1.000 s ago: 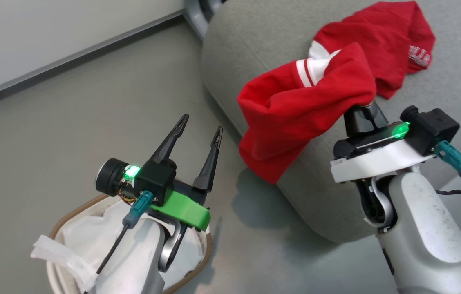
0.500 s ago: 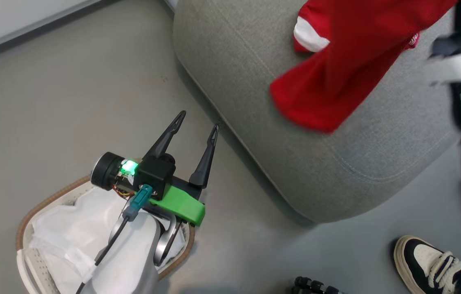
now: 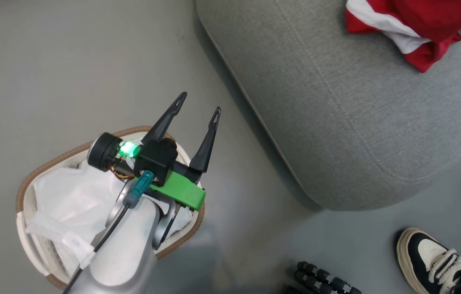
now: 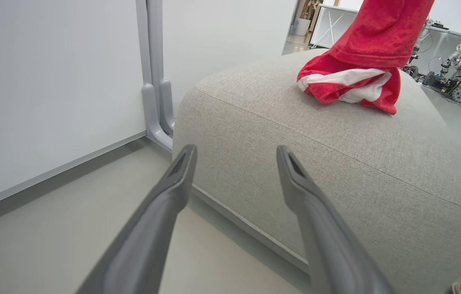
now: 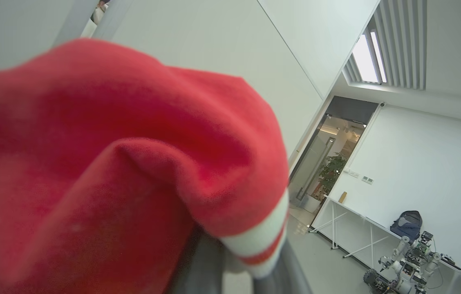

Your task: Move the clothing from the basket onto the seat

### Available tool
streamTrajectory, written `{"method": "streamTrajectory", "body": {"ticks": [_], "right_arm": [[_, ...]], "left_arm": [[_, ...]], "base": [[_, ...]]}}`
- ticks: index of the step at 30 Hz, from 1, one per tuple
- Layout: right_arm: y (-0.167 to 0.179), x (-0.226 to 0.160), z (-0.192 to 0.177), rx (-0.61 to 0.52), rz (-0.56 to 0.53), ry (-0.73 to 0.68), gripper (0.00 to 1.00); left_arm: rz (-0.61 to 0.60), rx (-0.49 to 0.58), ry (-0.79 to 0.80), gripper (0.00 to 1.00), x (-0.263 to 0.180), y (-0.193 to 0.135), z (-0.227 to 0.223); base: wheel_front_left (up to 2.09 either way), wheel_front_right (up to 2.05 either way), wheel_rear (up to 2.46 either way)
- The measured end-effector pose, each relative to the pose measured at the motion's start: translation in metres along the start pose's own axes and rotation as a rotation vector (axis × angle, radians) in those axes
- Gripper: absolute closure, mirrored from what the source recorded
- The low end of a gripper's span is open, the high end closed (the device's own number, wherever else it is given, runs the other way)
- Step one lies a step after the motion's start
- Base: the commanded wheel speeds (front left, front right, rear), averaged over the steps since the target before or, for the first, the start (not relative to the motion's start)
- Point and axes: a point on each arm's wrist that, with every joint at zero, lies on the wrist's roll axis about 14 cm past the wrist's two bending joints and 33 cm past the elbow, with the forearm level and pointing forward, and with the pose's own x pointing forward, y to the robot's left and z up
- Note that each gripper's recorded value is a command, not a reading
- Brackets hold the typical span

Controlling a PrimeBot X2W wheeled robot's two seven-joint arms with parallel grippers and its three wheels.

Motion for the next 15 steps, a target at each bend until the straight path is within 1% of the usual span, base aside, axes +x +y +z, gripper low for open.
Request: {"method": "streamTrajectory", "body": {"ticks": [2, 3, 5, 7, 10, 11, 12, 13, 15], "right_arm": [[-0.005, 0.001, -0.017, -0.02, -0.022, 0.045, 1.0], [-0.006, 0.0, -0.033, -0.031, -0.031, 0.087, 1.0], [-0.004, -0.004, -0.054, -0.026, -0.044, 0.142, 1.0], [0.004, -0.013, -0.086, -0.009, -0.054, 0.223, 1.0], [0.019, -0.042, -0.137, 0.004, -0.05, 0.368, 1.0], [0.023, -0.056, -0.156, 0.019, -0.057, 0.427, 0.89], [0.027, -0.066, -0.169, 0.024, -0.057, 0.468, 0.64], [0.032, -0.077, -0.182, 0.03, -0.055, 0.509, 0.0], [0.045, -0.092, -0.199, 0.059, -0.052, 0.563, 0.0]], "left_arm": [[0.01, -0.001, -0.001, 0.0, 0.0, 0.006, -0.002], [0.018, -0.001, -0.001, 0.0, -0.001, 0.01, -0.003], [0.028, -0.003, -0.001, 0.0, -0.003, 0.015, -0.005], [0.038, -0.003, 0.0, 0.0, -0.004, 0.021, -0.008], [0.049, -0.004, 0.004, 0.0, -0.006, 0.027, -0.013], [0.051, -0.005, 0.007, 0.0, -0.007, 0.029, -0.014], [0.053, -0.005, 0.008, 0.0, -0.008, 0.03, -0.015], [0.058, -0.005, 0.009, 0.0, -0.009, 0.032, -0.016], [0.067, -0.005, 0.009, 0.0, -0.01, 0.036, -0.016]], "base": [[0.0, 0.0, 0.0], [0.0, 0.0, 0.0], [0.0, 0.0, 0.0], [0.0, 0.0, 0.0], [0.0, 0.0, 0.0], [0.0, 0.0, 0.0], [0.0, 0.0, 0.0], [0.0, 0.0, 0.0], [0.0, 0.0, 0.0]]}}
